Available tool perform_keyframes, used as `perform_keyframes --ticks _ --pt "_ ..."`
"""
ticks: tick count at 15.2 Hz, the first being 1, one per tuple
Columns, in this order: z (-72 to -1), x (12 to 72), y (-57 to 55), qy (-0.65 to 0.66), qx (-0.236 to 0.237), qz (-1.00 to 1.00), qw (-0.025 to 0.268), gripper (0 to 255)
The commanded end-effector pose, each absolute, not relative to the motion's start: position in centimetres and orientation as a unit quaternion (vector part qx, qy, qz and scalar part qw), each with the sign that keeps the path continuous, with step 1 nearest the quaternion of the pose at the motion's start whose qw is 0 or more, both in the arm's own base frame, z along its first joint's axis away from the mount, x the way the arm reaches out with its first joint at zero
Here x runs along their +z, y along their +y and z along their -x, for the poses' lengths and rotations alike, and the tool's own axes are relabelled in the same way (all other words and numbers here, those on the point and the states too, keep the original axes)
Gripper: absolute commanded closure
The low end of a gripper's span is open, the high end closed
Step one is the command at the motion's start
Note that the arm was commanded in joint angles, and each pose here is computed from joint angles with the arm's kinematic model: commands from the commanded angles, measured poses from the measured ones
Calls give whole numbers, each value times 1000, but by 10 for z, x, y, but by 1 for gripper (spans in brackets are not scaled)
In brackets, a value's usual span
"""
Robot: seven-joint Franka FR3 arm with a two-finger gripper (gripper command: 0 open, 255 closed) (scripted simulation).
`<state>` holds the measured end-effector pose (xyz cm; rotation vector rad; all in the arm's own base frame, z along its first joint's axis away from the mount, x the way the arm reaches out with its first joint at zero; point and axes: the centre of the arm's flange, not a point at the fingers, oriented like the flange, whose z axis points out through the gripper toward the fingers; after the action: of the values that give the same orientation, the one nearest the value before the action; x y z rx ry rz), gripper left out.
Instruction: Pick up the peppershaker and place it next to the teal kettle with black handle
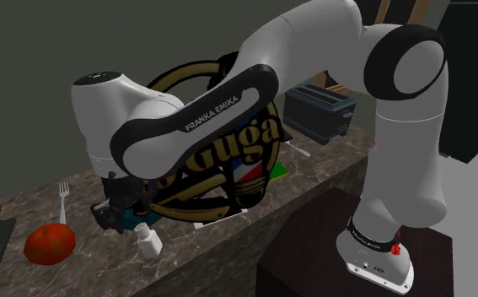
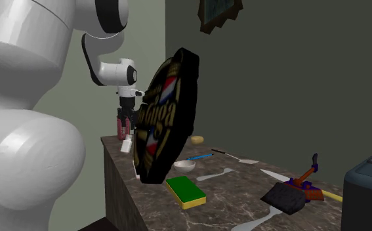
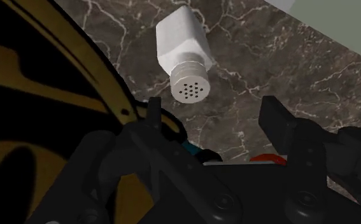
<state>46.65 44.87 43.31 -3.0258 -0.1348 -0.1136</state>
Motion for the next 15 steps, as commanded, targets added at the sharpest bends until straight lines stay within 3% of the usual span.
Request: perform_keyframes --ticks 1,3,4,8,15 --pt "-474 384 431 -65 -33 997 -24 0" --pt "-467 397 417 -65 -32 997 -23 0" --pt "-492 374 424 -66 -31 997 -23 0" --pt "-489 424 426 -66 -31 997 -23 0" --pt "-489 424 426 -66 -31 997 -23 0"
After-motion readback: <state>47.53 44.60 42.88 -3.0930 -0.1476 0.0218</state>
